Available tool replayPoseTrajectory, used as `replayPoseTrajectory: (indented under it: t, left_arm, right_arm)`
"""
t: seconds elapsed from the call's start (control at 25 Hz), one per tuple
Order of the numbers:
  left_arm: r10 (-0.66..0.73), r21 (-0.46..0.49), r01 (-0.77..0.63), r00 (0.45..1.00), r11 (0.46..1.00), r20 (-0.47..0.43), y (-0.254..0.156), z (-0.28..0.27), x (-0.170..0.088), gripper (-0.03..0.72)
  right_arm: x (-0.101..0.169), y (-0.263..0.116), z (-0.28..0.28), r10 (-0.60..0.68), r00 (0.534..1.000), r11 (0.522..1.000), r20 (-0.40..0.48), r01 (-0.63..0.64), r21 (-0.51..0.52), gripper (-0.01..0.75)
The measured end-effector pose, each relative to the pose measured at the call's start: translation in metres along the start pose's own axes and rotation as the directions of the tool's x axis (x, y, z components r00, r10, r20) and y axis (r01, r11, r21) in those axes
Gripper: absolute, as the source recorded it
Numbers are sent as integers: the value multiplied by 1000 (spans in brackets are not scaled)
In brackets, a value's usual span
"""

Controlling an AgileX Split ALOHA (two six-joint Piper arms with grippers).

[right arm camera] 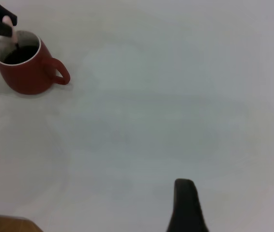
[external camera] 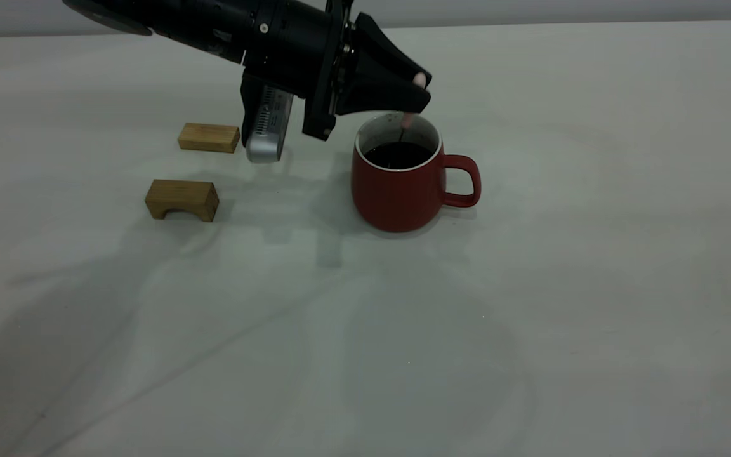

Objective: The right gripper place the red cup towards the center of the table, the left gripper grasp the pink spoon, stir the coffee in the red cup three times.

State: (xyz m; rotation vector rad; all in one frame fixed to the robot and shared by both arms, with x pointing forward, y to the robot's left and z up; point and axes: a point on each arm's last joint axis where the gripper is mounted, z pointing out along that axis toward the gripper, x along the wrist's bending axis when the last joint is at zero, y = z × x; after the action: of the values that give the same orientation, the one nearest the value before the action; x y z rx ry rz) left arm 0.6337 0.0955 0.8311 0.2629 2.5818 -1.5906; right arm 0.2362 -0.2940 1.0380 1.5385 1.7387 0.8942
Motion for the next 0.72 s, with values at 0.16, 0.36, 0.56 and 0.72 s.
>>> replayPoseTrajectory:
  t: [0.16,0.36,0.56,0.72]
  left_arm:
    - [15,11,-15,999,1000,-38,-1,0,3,323]
    - [99,15,-98,988,995,-117,-12,-6,5,340]
    - [346,-61,-371,905,927,-246,-49,-33,-6,342]
    - [507,-107,-580,775,807,-377,-87,-65,-11,342]
  right_arm:
    - [0,0,0,0,1000,1000,0,0,0,586]
    - [0,0,0,0,1000,1000,0,0,0,586]
    - [0,0,0,0,1000,1000,0,0,0,586]
    - [0,0,0,0,1000,1000,0,0,0,586]
